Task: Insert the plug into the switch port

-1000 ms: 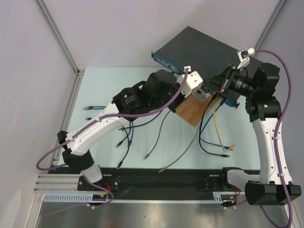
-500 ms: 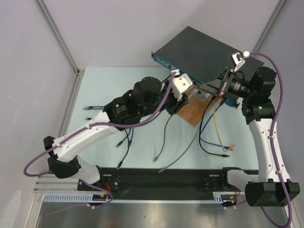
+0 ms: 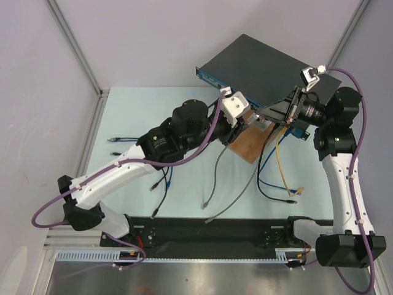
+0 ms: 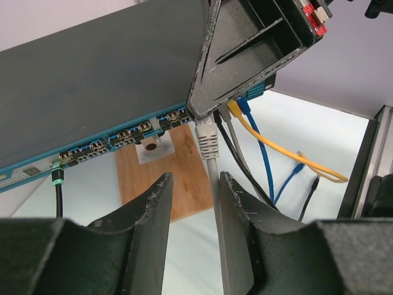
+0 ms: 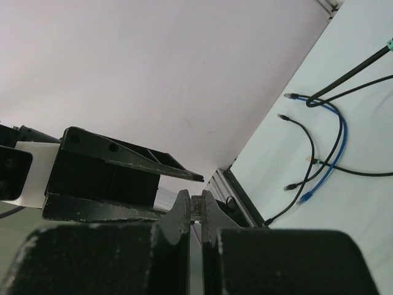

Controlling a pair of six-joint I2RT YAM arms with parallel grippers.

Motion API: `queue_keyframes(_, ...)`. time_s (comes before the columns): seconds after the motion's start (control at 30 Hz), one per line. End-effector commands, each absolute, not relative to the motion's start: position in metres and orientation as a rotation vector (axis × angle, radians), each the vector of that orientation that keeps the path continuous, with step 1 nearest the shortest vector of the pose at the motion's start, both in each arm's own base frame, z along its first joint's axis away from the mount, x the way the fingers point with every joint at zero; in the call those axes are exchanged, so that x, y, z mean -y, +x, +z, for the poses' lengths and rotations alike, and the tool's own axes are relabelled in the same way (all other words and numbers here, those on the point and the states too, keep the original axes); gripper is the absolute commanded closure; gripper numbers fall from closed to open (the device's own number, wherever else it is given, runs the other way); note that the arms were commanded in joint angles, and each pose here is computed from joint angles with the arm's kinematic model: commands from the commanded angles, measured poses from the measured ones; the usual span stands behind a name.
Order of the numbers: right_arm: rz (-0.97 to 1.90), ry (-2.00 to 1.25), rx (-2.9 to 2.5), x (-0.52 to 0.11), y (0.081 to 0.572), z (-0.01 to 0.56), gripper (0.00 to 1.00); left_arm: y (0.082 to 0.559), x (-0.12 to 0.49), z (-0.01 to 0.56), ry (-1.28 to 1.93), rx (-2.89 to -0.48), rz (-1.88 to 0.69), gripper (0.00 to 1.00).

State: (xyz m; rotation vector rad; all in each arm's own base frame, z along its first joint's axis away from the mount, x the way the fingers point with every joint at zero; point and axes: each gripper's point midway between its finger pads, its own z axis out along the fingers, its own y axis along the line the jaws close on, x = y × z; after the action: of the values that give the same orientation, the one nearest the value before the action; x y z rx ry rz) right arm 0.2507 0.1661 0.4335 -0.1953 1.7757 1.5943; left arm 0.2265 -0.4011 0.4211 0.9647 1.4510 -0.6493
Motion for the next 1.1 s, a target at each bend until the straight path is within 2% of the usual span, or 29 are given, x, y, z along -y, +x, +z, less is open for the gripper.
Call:
queue_keyframes(0.0,1.616,-0.215,-1.766,-0.166,0.247,0.438,1.00,0.225,0.406,0.432,0.947,-1.394,-0.688,0.59)
queue_keyframes(0.57,1.631,-0.224,-1.764,-0.165,0.254,0.437,1.00,0.230,0.418,0.435,0.918,-1.342,-0.711,0.62)
queue_keyframes(0.73,1.632,-0.222,-1.767,-0.164,0.254,0.436,1.00,0.232,0.422,0.428,0.931,-1.355,-0.703,0.68)
queue_keyframes(0.9,1.652,-0.175,-1.774,-0.159,0.258,0.436,1.00,0.235,0.420,0.424,0.910,-1.357,-0.687,0.62)
queue_keyframes(1.07,1.672,-0.152,-1.778,-0.157,0.262,0.436,1.00,0.238,0.418,0.426,0.878,-1.304,-0.680,0.62)
